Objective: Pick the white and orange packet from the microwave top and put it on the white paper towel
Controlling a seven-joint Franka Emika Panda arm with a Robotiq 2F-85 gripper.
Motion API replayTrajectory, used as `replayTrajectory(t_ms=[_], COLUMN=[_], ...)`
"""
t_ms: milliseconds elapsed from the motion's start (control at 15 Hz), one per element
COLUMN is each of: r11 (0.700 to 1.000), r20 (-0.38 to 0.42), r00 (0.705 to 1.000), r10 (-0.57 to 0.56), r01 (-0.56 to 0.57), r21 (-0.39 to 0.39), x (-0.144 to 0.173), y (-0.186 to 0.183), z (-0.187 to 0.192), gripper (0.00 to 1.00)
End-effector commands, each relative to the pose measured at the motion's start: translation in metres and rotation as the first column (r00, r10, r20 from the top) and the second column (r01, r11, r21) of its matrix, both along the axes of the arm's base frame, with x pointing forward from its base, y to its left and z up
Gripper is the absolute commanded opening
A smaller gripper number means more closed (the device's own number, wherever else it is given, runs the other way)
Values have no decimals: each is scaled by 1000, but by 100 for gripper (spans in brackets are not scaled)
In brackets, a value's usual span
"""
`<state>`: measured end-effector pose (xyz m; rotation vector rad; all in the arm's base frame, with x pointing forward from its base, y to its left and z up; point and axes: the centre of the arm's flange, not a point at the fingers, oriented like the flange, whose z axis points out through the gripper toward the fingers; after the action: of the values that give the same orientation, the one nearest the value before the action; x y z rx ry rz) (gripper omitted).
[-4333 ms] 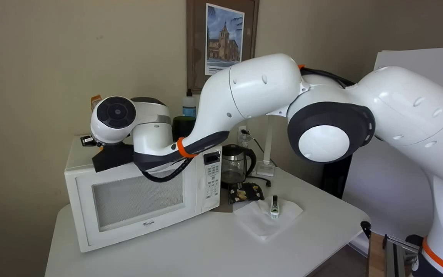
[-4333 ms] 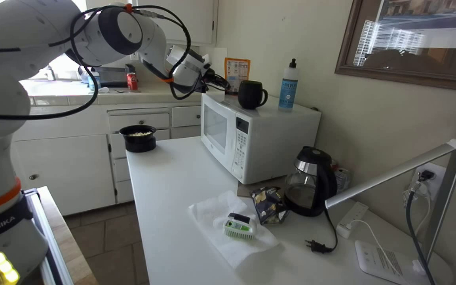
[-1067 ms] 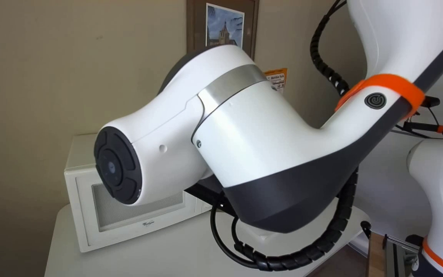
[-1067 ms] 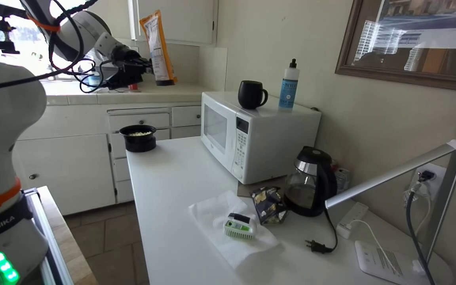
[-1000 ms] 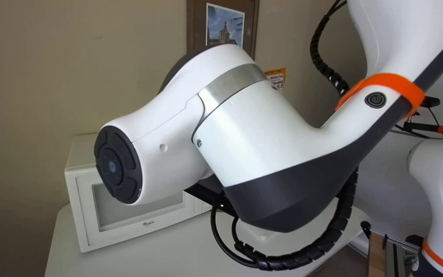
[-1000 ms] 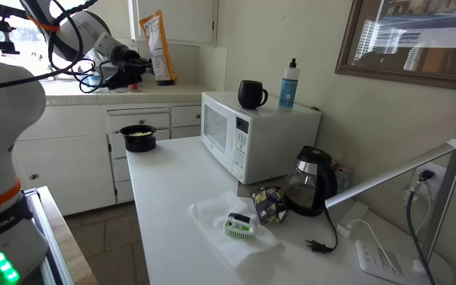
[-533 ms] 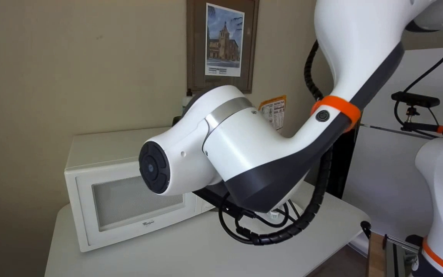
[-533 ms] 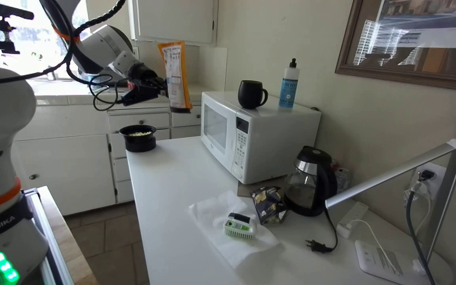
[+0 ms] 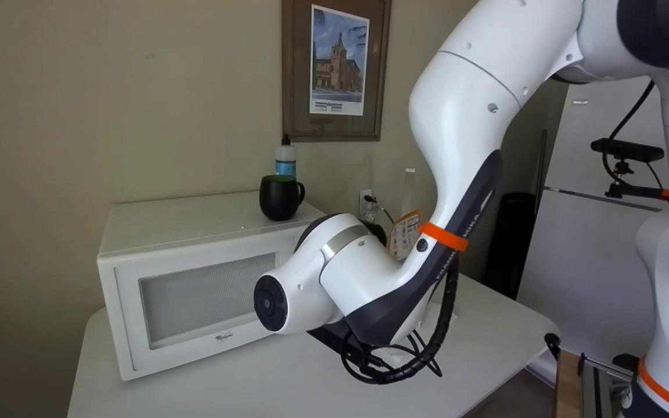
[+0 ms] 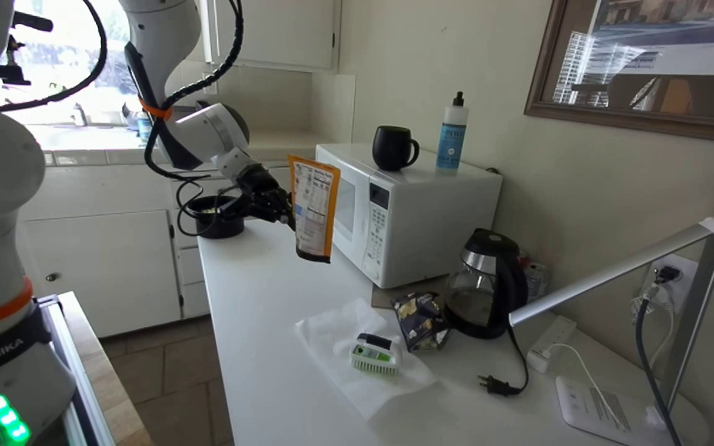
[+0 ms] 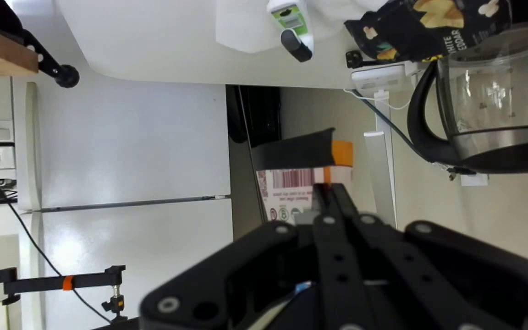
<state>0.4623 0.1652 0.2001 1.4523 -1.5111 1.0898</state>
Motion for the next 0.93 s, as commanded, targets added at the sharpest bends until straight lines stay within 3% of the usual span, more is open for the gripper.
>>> replayTrajectory(t_ms=[0,200,267,867], r11=[1000,1000,1000,999], r20=[12,-33,-43,-92], r00=[1000,999,999,996], r10=[-6,9,8,-12], r01=[6,-8,-8,16], r21=[-8,25,11,40], x=[17,26,18,32], y=[-1,3,-6,-8], z=[-55,-90,-60,-108], gripper=[0,0,1,0])
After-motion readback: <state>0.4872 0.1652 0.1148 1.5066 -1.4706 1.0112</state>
